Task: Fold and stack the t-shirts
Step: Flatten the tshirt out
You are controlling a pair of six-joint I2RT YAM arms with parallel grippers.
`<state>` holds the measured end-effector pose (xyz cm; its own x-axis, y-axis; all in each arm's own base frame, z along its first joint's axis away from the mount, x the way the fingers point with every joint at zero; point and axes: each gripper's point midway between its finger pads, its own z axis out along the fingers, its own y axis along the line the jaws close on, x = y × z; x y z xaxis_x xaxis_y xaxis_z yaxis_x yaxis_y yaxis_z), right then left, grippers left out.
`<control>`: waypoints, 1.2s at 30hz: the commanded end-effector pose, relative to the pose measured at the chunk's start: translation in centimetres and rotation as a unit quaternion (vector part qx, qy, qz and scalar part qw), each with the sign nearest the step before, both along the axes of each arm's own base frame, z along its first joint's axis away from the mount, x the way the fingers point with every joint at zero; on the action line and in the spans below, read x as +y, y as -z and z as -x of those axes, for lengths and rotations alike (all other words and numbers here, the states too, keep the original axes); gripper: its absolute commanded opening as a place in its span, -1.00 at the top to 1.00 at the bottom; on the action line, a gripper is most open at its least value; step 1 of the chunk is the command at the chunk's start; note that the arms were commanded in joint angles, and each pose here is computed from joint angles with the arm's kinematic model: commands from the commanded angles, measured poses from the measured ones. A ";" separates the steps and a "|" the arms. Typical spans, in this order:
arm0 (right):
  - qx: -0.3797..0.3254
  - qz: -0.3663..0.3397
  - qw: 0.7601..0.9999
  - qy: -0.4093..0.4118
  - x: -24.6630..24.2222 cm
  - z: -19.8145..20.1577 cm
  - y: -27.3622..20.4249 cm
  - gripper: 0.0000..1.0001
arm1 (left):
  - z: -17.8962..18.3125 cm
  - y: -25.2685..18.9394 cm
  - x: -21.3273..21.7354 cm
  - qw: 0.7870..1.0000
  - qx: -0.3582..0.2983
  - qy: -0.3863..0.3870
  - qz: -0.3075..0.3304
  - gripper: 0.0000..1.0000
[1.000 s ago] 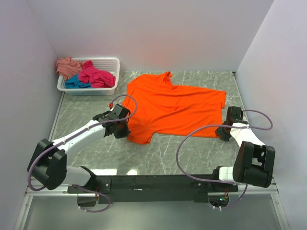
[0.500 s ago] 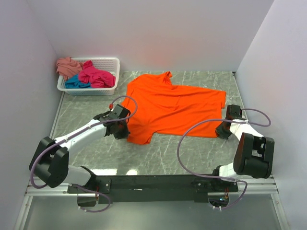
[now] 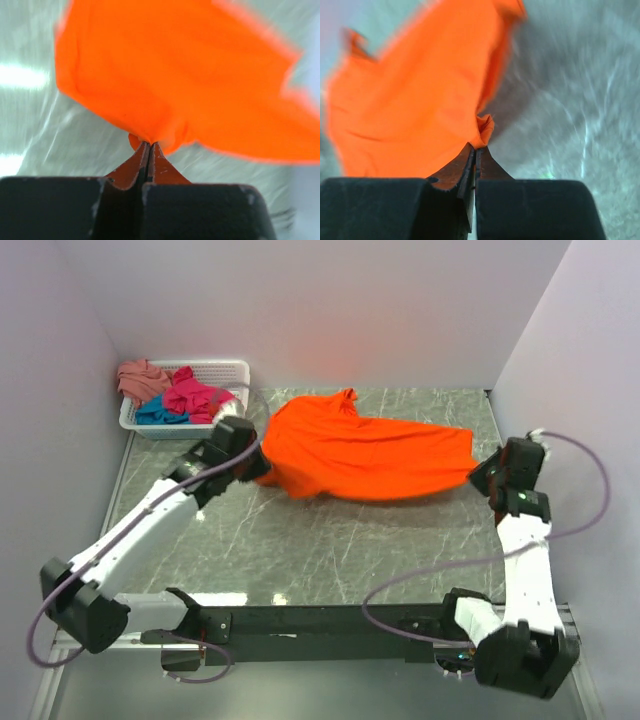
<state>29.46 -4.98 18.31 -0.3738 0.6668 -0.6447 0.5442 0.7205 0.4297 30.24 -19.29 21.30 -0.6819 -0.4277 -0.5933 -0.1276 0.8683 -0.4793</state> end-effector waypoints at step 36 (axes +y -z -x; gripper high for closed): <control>-0.220 0.146 0.962 0.076 -2.8 5.8 -22.1 1.00 | -6.8 -29.3 5.8 0.903 -0.411 -0.102 -0.068 0.99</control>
<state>19.86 -5.41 44.17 0.1164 0.4840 -0.8673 0.3698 0.7893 0.4901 32.06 -12.76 55.45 0.1334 -0.4938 -0.8593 0.1771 0.8649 -0.4696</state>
